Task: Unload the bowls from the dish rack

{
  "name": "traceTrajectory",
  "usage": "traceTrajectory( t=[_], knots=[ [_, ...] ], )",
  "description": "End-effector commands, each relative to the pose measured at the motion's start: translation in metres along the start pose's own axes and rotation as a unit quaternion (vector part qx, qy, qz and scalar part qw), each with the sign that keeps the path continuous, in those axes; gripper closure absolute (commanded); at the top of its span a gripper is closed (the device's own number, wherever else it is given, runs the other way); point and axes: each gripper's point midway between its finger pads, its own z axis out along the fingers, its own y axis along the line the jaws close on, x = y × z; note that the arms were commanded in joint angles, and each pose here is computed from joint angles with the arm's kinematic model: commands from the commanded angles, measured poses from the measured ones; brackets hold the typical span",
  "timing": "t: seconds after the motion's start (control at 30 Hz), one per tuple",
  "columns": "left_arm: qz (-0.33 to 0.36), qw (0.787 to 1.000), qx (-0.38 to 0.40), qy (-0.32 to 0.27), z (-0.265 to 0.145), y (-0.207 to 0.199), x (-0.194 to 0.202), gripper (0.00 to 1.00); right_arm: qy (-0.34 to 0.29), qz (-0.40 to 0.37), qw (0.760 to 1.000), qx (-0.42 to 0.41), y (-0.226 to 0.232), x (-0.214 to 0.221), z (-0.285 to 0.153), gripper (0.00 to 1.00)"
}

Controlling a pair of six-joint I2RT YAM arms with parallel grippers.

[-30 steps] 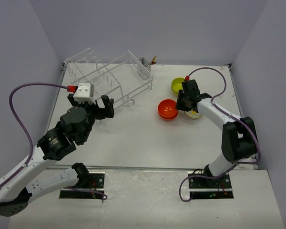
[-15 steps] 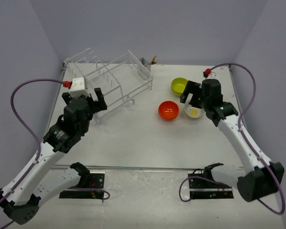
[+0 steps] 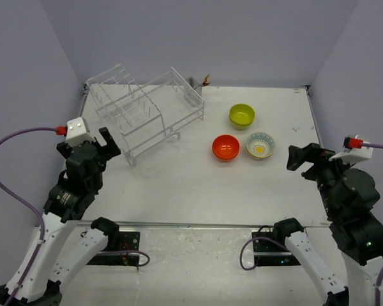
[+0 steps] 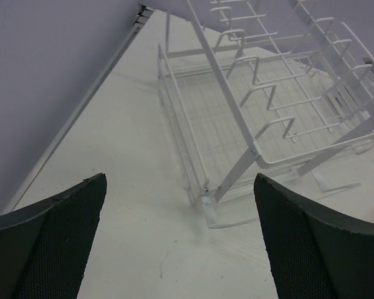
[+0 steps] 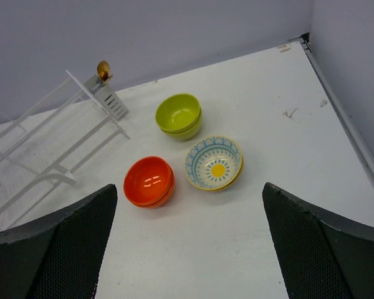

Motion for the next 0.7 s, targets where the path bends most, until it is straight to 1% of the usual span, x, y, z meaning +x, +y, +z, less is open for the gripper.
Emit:
traceTrajectory(
  t=[0.0,0.13,0.17,0.23,0.3,0.33,0.47,0.67],
  knots=[
    [0.000,0.997,-0.071,-0.009,-0.008,0.036,0.009,0.00,0.026,-0.034,0.999,0.019,-0.015,0.013,-0.012,0.01],
    [0.001,0.996,-0.079,-0.040,-0.018,0.052,0.010,0.00,0.018,-0.043,0.999,0.025,-0.025,0.028,-0.013,0.01],
    [0.007,0.996,-0.079,-0.040,-0.017,0.054,0.016,0.00,0.016,-0.042,0.999,0.027,-0.026,0.031,-0.012,0.01],
    [-0.006,0.996,-0.072,-0.060,-0.020,0.056,0.013,0.00,0.012,-0.041,0.999,0.026,-0.027,0.039,-0.006,0.01],
    [-0.011,0.996,-0.065,-0.065,-0.019,0.055,0.017,0.00,0.007,-0.029,0.999,0.023,-0.026,0.043,-0.001,0.01],
    [-0.015,0.996,-0.057,-0.069,-0.018,0.053,0.019,0.00,0.013,-0.029,0.999,0.020,-0.026,0.054,0.004,0.01],
    [-0.007,0.997,-0.048,-0.062,-0.014,0.049,0.026,0.00,0.017,-0.032,0.999,0.014,-0.023,0.068,0.017,0.01],
    [0.001,0.998,-0.034,-0.047,-0.005,0.039,0.038,0.00,0.009,-0.036,0.999,0.027,-0.027,0.072,0.028,0.01]
  ],
)
